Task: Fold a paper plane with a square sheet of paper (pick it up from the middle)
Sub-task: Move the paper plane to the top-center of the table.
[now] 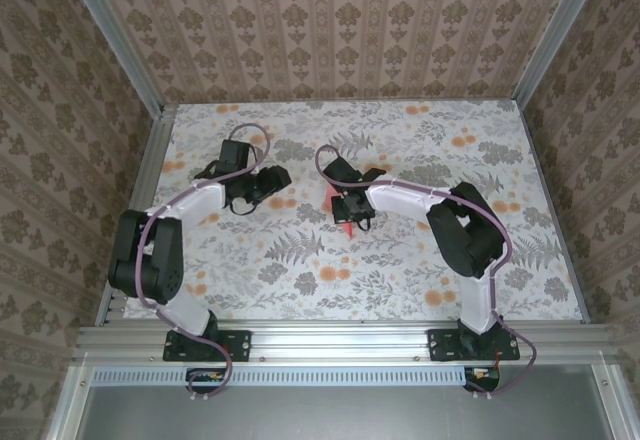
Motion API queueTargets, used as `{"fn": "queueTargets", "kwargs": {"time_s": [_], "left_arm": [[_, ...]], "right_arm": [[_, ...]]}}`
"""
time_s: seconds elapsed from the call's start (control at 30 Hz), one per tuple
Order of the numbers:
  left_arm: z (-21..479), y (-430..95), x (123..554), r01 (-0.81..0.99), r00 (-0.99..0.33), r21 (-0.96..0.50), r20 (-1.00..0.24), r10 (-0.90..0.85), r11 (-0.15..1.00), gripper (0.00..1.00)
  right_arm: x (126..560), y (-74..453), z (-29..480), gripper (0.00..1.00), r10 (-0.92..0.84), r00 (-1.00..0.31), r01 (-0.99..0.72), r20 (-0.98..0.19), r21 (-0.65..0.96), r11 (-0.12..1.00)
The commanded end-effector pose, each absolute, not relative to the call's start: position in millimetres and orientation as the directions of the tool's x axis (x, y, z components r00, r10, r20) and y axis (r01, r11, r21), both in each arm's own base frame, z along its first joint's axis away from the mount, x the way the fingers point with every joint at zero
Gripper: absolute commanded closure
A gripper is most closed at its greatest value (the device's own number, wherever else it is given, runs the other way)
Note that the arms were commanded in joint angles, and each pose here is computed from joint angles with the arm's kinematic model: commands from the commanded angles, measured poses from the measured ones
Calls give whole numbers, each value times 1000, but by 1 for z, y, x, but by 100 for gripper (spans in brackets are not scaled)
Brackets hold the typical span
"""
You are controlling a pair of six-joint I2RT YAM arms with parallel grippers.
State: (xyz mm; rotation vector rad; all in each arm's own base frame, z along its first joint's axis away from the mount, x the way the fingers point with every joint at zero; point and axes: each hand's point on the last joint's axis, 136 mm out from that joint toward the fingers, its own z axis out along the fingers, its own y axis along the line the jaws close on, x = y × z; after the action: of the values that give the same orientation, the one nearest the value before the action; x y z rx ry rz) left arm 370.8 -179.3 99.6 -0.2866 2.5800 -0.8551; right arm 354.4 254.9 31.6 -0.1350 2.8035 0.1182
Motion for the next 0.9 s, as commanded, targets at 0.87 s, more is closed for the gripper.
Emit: {"fn": "queueTargets", "kwargs": {"time_s": [0.87], "left_arm": [[80,-106,340,-232,-877,-378,-317,-361,896,0]], "right_arm": [[397,268,52,95,-96,-917,-104,-388,-1,995]]}}
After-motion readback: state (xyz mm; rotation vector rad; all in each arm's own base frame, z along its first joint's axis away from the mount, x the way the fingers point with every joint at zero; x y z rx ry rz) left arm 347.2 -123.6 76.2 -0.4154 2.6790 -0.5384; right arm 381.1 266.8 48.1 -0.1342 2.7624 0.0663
